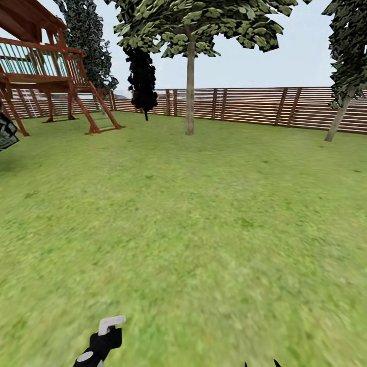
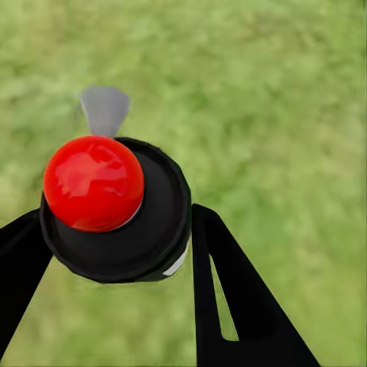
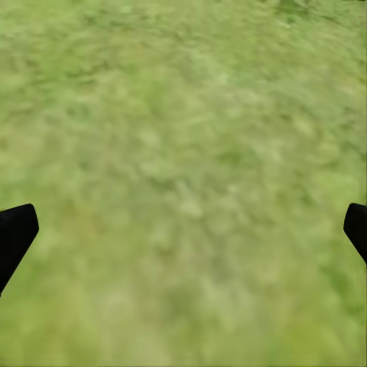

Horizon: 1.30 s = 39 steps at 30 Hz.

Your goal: In the garden, pick up the pesticide atomizer on the floor and spray pesticide onto both trees until each tree trunk is fully covered.

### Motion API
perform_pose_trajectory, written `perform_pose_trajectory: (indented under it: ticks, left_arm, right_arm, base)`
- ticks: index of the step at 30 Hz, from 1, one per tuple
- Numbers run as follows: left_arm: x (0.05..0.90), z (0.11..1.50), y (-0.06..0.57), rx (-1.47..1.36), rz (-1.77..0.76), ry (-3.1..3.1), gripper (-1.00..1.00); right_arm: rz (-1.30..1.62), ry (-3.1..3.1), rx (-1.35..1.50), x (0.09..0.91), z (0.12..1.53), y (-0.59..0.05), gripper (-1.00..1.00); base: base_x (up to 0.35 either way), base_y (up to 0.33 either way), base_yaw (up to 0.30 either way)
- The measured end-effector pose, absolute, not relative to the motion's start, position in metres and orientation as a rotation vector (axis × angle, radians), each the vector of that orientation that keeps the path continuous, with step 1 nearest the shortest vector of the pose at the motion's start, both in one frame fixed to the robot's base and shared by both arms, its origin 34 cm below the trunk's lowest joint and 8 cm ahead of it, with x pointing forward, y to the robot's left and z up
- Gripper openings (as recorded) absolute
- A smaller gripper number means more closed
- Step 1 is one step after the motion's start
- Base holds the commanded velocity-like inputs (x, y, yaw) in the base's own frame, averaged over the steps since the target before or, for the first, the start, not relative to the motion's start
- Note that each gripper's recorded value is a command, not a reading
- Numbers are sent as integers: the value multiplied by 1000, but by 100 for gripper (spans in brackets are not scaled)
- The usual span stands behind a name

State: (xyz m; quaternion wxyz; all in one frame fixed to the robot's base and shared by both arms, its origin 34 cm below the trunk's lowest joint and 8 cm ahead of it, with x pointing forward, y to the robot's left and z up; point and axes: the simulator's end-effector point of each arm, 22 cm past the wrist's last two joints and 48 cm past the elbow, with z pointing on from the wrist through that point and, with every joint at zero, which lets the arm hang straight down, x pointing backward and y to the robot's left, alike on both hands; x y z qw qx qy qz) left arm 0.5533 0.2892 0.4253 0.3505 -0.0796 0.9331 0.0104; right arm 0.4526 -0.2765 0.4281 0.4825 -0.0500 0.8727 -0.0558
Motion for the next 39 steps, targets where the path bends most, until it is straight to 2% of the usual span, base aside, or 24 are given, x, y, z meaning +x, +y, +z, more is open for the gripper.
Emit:
perform_pose_trajectory:
  ticks: [39]
  left_arm:
    - [553,425,280,-187,17,2420,-100]
  right_arm:
    - [-136,2127,-122,453,428,-276,100]
  base:
    - [286,0,0]
